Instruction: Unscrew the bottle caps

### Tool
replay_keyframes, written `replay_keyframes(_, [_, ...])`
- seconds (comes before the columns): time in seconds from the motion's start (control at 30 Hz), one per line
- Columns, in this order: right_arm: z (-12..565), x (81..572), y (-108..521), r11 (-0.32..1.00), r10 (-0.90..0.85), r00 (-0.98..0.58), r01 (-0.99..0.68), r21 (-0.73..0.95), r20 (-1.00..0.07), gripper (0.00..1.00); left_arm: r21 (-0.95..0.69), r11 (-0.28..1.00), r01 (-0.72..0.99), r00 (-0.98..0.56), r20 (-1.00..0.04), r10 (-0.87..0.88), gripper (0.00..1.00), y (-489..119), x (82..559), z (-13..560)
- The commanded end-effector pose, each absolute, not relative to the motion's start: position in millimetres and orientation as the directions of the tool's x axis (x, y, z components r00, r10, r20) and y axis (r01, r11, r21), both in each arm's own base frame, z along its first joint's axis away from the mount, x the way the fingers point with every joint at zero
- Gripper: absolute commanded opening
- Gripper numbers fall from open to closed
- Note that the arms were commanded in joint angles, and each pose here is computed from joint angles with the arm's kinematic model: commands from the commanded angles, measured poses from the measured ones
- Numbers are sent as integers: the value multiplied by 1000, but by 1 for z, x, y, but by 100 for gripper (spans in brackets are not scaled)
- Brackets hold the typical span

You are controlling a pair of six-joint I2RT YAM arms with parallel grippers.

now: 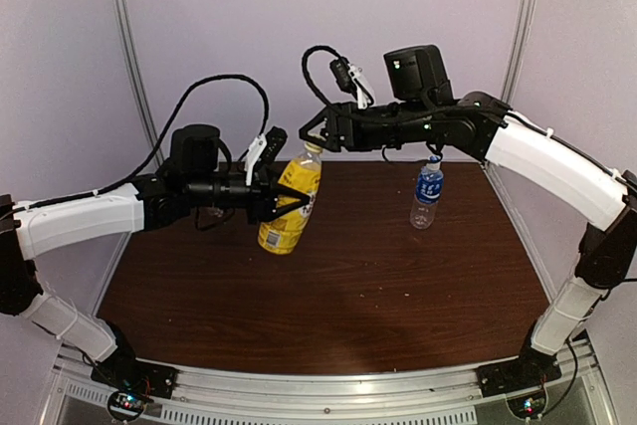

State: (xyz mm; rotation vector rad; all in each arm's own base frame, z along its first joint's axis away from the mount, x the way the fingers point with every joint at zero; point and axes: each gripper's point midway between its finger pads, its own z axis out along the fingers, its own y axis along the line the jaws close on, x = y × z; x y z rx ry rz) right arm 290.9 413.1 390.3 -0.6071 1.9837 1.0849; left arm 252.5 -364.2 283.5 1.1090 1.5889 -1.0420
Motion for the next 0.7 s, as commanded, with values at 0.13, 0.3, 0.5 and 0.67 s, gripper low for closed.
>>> replay_keyframes(0.13, [396, 287, 416, 508, -39, -577, -715, 481, -816, 49, -69, 255, 964, -108, -984, 143, 37, -362, 253, 316])
replay_keyframes(0.3, [396, 284, 416, 499, -46, -574, -722, 479, -817, 38, -68, 260, 963, -108, -984, 143, 37, -361, 254, 316])
replay_keyframes(0.5, [397, 280, 416, 477, -74, -534, -761, 440, -843, 27, -65, 254, 965, -103, -985, 138, 37, -361, 252, 318])
replay_keyframes(0.67, [399, 269, 420, 386, -165, -400, -867, 314, -902, 23, -66, 141, 988, -83, -990, 115, 37, -365, 233, 326])
